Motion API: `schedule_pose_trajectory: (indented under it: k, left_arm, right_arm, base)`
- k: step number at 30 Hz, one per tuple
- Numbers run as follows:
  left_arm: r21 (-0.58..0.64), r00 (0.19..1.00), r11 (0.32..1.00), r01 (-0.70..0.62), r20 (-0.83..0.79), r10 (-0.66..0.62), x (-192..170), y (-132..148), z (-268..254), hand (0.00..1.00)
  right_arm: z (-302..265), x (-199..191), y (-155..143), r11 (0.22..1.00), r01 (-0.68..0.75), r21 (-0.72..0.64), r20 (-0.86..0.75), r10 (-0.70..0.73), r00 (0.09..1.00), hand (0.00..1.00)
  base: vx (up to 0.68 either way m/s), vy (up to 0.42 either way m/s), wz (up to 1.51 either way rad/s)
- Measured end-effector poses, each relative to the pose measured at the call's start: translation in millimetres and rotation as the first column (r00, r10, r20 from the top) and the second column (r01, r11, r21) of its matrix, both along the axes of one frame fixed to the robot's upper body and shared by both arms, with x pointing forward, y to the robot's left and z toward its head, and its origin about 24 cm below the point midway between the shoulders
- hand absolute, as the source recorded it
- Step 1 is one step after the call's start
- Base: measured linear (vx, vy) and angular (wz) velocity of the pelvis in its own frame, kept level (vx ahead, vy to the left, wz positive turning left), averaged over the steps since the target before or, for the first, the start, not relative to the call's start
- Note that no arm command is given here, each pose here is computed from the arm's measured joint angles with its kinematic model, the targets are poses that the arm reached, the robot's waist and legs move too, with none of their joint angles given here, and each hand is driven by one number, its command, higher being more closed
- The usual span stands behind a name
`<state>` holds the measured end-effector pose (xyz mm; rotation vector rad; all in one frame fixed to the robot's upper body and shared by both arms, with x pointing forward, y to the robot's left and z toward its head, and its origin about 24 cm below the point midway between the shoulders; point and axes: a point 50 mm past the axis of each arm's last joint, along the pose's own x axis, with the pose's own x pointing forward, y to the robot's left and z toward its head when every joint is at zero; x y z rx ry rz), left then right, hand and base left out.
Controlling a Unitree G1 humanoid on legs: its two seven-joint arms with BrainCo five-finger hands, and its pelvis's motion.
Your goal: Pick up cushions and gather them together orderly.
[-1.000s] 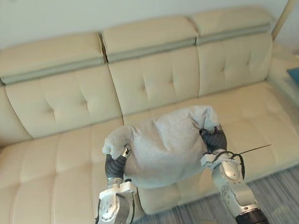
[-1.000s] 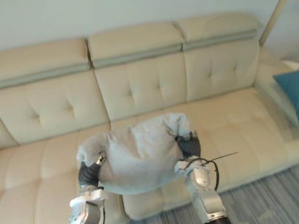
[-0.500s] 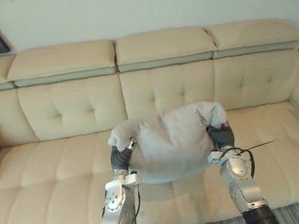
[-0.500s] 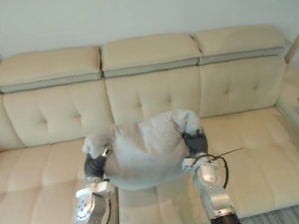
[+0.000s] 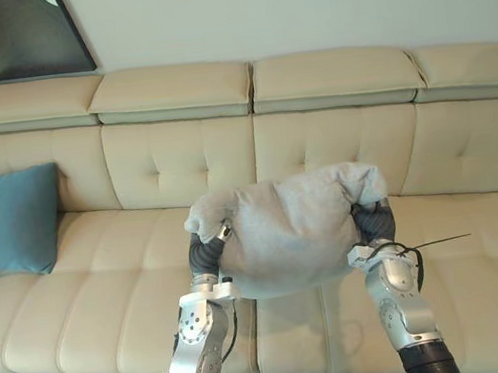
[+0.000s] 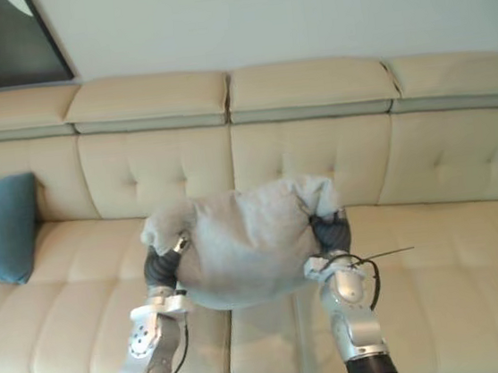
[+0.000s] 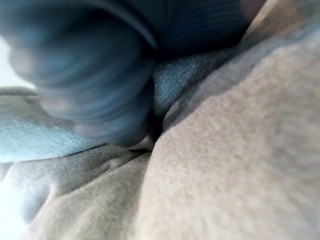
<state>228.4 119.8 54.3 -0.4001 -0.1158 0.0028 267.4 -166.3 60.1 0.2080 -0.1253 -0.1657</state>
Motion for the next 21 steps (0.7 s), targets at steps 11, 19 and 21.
schedule_pose_trajectory:
  k: [11, 19, 21]
  left_arm:
    - [-0.017, 0.995, 0.998, -0.066, 0.072, 0.067, 2, 14, 16, 1.00]
    - [-0.061, 0.949, 0.974, -0.216, 0.222, 0.225, 29, 39, 57, 1.00]
    - [-0.061, 0.918, 0.968, -0.242, 0.309, 0.249, 43, 45, 80, 1.00]
  right_arm:
    - [26, 24, 17, 0.998, -0.068, -0.014, 0.083, 0.069, 0.994, 1.00]
    - [74, 67, 51, 0.984, -0.170, -0.045, 0.194, 0.175, 0.965, 1.00]
    - [99, 79, 57, 0.982, -0.181, -0.043, 0.252, 0.186, 0.950, 1.00]
  base:
    - [-0.04, 0.000, -0.02]
    - [0.00, -0.010, 0.20]
    - [-0.04, 0.003, 0.11]
